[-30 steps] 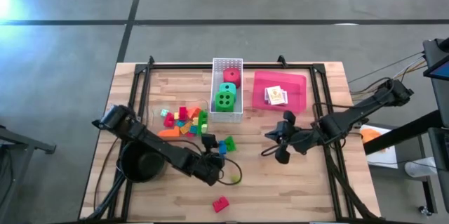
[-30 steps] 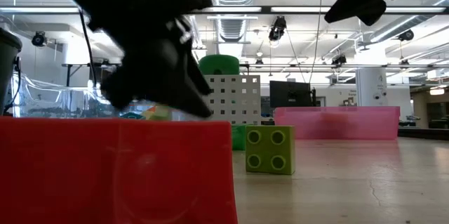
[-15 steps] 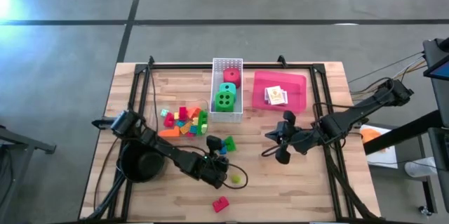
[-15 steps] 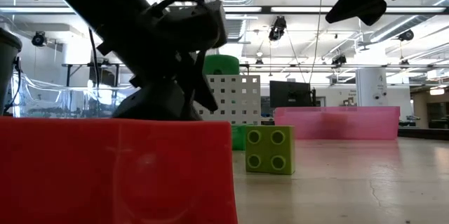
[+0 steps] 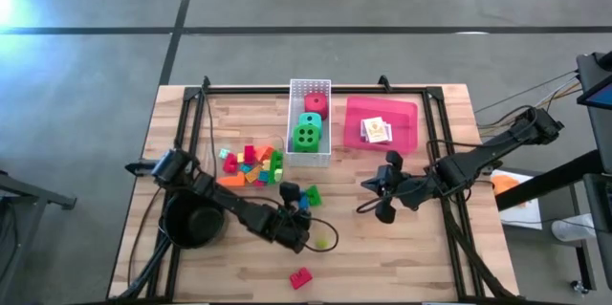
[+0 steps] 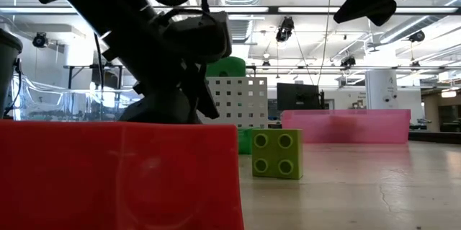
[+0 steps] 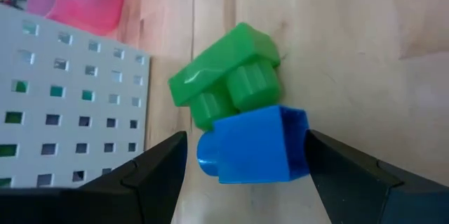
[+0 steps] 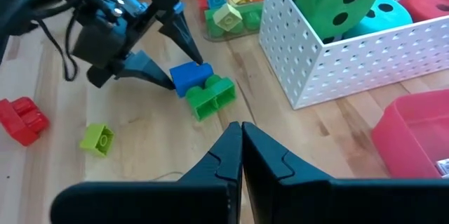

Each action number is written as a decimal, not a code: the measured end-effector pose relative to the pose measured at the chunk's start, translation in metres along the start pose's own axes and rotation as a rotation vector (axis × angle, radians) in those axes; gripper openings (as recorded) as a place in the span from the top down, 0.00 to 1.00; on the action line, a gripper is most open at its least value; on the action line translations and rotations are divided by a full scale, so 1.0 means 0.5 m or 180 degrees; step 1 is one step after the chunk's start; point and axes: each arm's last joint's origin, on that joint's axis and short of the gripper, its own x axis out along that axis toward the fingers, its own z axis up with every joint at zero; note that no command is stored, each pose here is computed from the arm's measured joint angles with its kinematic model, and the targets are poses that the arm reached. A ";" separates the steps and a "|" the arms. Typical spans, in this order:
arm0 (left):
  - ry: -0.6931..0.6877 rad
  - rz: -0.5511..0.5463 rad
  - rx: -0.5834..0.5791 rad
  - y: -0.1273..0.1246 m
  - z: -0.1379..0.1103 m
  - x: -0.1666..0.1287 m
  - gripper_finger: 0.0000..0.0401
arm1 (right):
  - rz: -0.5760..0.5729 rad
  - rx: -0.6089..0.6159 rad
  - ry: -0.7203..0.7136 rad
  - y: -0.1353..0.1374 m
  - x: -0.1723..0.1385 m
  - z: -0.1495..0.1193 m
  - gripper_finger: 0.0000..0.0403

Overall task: Pick & Place Toys
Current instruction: Put the blue game piece into the transparent bin

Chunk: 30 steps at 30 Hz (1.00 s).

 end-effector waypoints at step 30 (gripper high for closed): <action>0.0078 -0.0058 -0.0246 0.011 -0.002 0.011 0.82 | 0.0024 -0.0028 -0.0043 0.002 0.000 0.003 0.98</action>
